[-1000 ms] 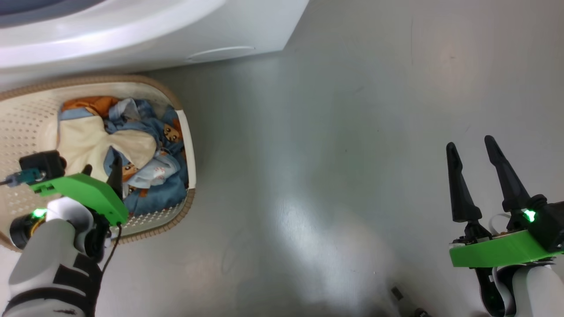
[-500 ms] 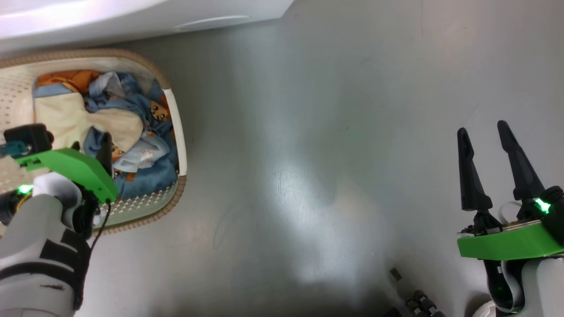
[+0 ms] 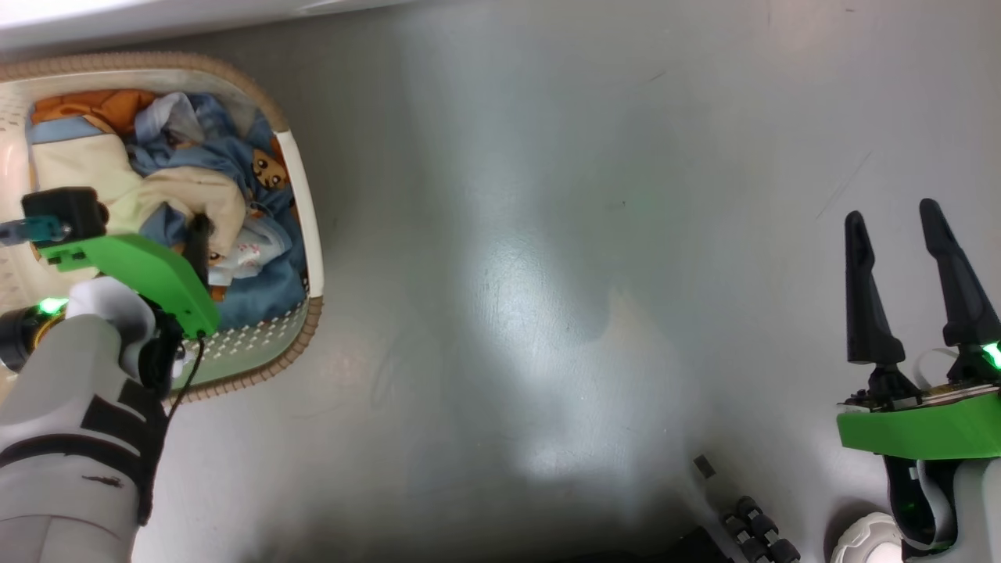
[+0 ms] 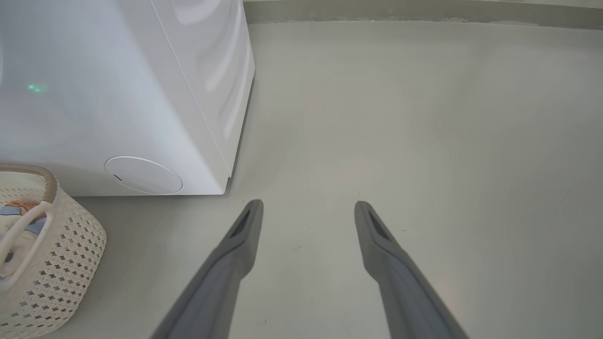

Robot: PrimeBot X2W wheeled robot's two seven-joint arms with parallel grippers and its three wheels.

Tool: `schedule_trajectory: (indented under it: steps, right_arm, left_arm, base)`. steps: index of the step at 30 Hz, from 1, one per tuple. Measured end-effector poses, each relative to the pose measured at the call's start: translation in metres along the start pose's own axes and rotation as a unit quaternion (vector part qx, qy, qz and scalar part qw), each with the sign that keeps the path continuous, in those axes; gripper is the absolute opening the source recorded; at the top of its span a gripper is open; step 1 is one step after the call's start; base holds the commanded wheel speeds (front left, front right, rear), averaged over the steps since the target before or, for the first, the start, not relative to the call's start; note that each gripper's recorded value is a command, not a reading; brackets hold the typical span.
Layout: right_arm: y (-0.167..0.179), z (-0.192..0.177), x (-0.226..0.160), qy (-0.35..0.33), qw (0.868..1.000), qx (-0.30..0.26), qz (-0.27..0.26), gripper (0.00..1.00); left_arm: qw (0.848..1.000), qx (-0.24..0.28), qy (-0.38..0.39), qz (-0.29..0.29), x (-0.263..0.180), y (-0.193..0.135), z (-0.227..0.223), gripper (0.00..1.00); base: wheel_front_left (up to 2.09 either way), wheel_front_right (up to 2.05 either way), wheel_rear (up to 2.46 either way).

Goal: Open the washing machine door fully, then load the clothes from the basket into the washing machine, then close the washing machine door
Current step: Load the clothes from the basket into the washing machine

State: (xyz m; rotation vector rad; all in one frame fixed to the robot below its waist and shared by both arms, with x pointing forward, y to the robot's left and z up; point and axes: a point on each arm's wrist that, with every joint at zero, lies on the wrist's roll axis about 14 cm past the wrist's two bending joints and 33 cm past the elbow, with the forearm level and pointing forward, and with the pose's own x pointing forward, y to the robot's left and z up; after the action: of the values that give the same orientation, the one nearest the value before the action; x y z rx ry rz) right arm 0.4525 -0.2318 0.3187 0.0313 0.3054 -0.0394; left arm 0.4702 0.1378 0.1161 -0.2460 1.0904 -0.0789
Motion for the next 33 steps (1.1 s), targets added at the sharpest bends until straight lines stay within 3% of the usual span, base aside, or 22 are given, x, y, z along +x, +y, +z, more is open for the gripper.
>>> schedule_trajectory:
  steps: [1,3,4,5,18,23,33]
  right_arm:
    - [-0.001,0.0,0.0,0.0,1.0,0.0,-0.001,1.0]
    - [-0.004,-0.001,0.001,-0.001,1.0,0.001,-0.006,1.0]
    - [-0.005,0.0,0.002,-0.003,1.0,0.003,-0.007,1.0]
    - [-0.005,0.001,0.002,-0.004,1.0,0.005,-0.009,1.0]
    - [0.006,0.025,0.003,-0.035,0.999,0.018,0.006,1.0]
    - [0.016,0.045,-0.001,-0.057,0.998,0.025,0.019,1.0]
    - [0.037,0.083,-0.031,-0.092,0.994,0.039,0.048,1.0]
  left_arm:
    - [1.0,0.004,0.002,0.0,0.001,0.0,-0.002,1.0]
    - [1.0,0.025,0.006,0.003,0.001,0.0,-0.006,0.51]
    - [1.0,0.028,0.006,0.003,0.001,-0.001,-0.007,0.18]
    - [1.0,0.03,0.005,0.001,0.001,-0.002,-0.008,0.0]
    - [0.994,0.028,-0.11,0.006,-0.035,-0.012,0.027,0.0]
    - [0.981,0.015,-0.193,0.003,-0.073,-0.022,0.058,0.0]
    - [0.958,-0.014,-0.284,0.021,-0.164,-0.016,0.06,0.0]
  base:
    - [0.0,0.0,0.0]
    - [0.0,0.0,0.0]
    - [0.0,0.0,0.0]
    - [0.0,0.0,0.0]
    - [0.0,0.0,0.0]
    - [0.0,0.0,0.0]
    - [0.0,0.0,0.0]
